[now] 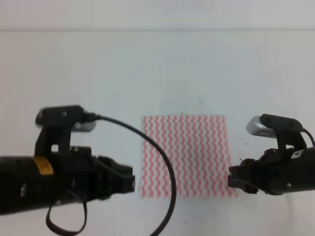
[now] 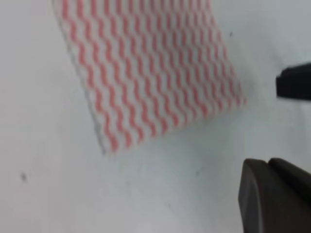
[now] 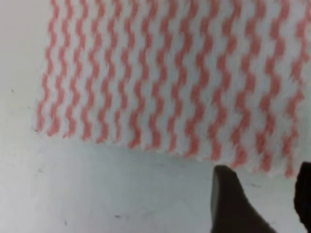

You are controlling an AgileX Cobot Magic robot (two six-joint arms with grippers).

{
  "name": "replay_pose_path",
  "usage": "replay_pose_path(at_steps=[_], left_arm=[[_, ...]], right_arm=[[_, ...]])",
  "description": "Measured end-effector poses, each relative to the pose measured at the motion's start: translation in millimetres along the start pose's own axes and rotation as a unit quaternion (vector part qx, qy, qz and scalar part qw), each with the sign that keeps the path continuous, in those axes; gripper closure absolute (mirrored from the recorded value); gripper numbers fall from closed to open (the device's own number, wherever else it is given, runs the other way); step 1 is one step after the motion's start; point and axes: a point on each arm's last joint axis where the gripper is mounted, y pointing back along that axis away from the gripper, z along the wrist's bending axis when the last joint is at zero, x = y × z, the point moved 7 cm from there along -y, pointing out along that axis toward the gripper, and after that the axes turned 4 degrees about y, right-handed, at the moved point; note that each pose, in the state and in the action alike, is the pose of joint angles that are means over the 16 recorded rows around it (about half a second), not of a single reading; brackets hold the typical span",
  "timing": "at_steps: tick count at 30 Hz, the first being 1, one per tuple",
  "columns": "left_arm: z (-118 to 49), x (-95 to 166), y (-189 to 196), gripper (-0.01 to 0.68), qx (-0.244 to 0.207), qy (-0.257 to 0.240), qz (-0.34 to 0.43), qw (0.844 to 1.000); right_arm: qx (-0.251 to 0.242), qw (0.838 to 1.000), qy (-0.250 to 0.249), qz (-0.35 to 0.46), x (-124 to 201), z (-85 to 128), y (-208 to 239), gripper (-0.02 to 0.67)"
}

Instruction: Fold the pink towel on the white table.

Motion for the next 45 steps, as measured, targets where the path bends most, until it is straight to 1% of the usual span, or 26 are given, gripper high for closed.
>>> replay_pose_path(at_steps=[4, 10, 14, 19, 22, 33, 37, 45], left_arm=[[5.3, -8, 5, 0.677, -0.009, -0.001, 0.007, 1.0], [20.0, -19, 5, 0.677, -0.01, 0.014, -0.007, 1.0], [26.8, -22, 2, 0.678, 0.004, 0.026, -0.008, 1.0], [28.6, -28, -5, 0.678, 0.032, 0.03, -0.018, 0.999], [30.6, -33, -11, 0.678, 0.04, 0.027, -0.026, 0.998], [46.2, -44, -31, 0.679, 0.017, 0.025, -0.054, 0.998], [44.0, -43, -33, 0.678, 0.021, 0.021, -0.052, 0.998], [22.7, -34, -35, 0.678, 0.057, -0.003, -0.03, 0.998]], right_arm=[[0.001, 1.0, -0.003, 0.001, 0, -1, 0, 0.376], [0.002, 1.0, -0.008, 0.001, 0, -1, -1, 0.373], [0.002, 1.0, -0.01, 0.001, 0, -1, -1, 0.371], [0.004, 1.0, -0.011, -0.003, -1, -2, -2, 0.371], [0.005, 1.0, -0.012, -0.008, -3, -2, -2, 0.37], [0.006, 0.999, -0.025, -0.031, -10, -3, -2, 0.37], [0.004, 0.999, -0.04, -0.032, -11, -3, -4, 0.37], [0.004, 0.998, -0.069, -0.014, -7, -6, -16, 0.37]])
